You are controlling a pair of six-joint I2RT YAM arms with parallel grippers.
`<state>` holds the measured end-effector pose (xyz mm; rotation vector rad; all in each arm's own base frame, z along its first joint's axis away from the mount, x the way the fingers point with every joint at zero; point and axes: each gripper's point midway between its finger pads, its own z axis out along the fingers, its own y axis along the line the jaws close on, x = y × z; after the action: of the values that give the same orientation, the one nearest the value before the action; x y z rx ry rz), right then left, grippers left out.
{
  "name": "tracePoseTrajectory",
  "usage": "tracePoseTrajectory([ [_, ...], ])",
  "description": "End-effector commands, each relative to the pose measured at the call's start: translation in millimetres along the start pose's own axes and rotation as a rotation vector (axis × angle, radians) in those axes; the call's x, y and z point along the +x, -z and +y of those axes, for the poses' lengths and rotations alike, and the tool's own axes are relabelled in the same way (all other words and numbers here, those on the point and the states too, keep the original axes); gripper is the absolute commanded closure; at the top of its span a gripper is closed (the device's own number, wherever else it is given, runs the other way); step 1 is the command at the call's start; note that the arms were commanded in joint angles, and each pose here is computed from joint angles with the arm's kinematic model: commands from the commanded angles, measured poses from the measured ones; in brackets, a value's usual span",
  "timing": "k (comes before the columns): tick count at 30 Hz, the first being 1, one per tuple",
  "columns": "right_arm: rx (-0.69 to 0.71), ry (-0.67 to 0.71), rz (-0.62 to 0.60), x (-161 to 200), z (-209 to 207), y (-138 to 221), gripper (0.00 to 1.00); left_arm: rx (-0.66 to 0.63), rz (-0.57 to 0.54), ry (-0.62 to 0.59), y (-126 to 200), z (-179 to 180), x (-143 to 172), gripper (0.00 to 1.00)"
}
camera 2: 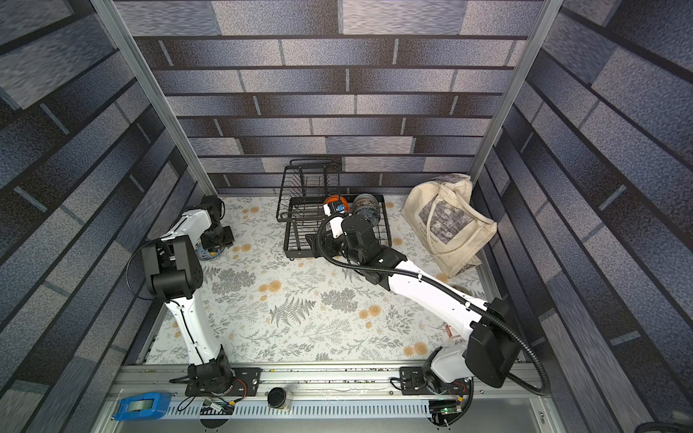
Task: Load bowls into a dish rack
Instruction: Pick up the bowl from the top-left of the table.
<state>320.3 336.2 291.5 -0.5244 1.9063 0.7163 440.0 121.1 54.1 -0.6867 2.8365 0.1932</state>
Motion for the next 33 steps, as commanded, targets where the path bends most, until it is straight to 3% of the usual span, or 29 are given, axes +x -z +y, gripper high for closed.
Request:
tracePoseTrajectory([
  [1, 0.045, -0.003, 0.004, -5, -5, 2, 0.0, 0.003, 0.019, 0.018, 3, 3, 2, 0.65],
  [4, 0.08, -0.003, 0.003, -4, -12, 4, 0.0, 0.022, 0.02, 0.022, 7, -3, 3, 0.73],
  [7, 0.098, 0.004, -0.009, -4, -15, 7, 0.0, 0.082, 0.031, 0.041, 15, -13, 9, 0.89],
  [12, 0.147, 0.029, -0.009, -3, -24, 12, 0.0, 0.128, 0.016, 0.033, 39, -26, 27, 1.0],
  [17, 0.245, 0.084, 0.005, 1, -41, 24, 0.0, 0.212, 0.023, -0.02, 75, -59, 70, 1.0],
  [25, 0.382, 0.132, -0.008, 17, -75, 54, 0.0, 0.224, 0.006, -0.294, 123, -122, 183, 1.0],
  [29, 0.44, 0.058, 0.028, 24, -101, 67, 0.0, 0.226, -0.08, -0.375, 148, -144, 224, 1.0],
  [33, 0.473, -0.08, 0.037, 32, -129, 77, 0.0, 0.339, -0.141, -0.475, 163, -191, 266, 1.0],
])
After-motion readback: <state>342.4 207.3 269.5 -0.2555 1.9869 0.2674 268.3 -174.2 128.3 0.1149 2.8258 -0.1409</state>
